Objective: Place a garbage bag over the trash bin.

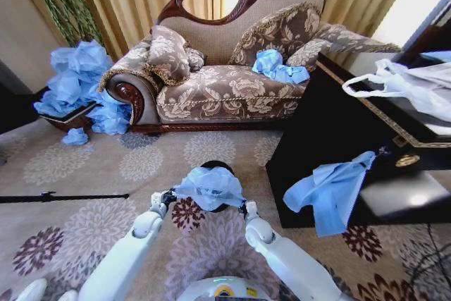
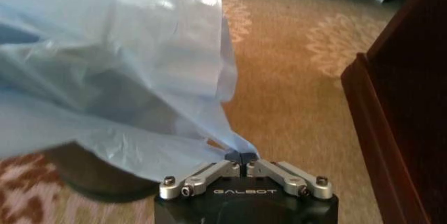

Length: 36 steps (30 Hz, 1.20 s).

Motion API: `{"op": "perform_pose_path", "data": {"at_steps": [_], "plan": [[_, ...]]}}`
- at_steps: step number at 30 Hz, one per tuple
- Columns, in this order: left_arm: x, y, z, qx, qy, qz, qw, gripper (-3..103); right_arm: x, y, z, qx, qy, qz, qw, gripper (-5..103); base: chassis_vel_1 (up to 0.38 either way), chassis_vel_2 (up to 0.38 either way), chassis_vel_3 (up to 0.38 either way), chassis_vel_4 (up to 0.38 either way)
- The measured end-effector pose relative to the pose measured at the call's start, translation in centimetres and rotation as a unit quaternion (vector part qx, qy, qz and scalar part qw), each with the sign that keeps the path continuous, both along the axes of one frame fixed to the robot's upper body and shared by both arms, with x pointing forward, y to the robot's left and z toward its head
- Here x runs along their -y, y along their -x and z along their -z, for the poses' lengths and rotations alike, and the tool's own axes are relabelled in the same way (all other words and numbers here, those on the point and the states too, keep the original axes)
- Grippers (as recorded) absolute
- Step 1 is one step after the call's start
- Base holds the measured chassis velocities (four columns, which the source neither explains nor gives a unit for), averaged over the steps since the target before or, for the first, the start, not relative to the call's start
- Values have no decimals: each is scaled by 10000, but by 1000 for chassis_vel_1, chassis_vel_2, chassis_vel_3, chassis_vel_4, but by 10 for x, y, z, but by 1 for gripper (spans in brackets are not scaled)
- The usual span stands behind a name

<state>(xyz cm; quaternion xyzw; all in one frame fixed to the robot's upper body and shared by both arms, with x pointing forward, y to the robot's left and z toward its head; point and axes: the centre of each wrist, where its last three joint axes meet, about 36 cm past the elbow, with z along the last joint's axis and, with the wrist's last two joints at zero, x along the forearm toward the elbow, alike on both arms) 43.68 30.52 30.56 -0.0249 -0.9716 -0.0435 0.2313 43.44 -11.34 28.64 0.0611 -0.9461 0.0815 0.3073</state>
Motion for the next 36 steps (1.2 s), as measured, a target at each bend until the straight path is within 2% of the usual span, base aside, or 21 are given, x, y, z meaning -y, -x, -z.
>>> {"op": "perform_pose_path", "data": {"at_steps": [4, 6, 10, 23, 31, 36], "plan": [[3, -15, 2, 143, -11, -1, 9999, 0, 1, -14, -2, 113, -36, -3, 9999, 0, 0, 0, 0, 0], [7, -33, 5, 259, -36, -19, 9997, 0, 3, -29, -4, 277, -54, -39, 9996, 0, 0, 0, 0, 0], [12, -49, 10, 297, -22, 21, 9996, 0, 3, -47, -8, 505, -86, -81, 9987, 0, 0, 0, 0, 0], [6, -76, 3, 452, -39, 29, 9990, 0, 6, -80, -33, 956, 69, -342, 9948, 0, 0, 0, 0, 0], [-3, -103, -4, 569, -75, -35, 9983, 0, 12, -94, -35, 921, 119, -431, 9947, 0, 0, 0, 0, 0], [4, -96, -3, 608, -46, 28, 9981, 0, 12, -90, -33, 887, 98, -458, 9950, 0, 0, 0, 0, 0]]}}
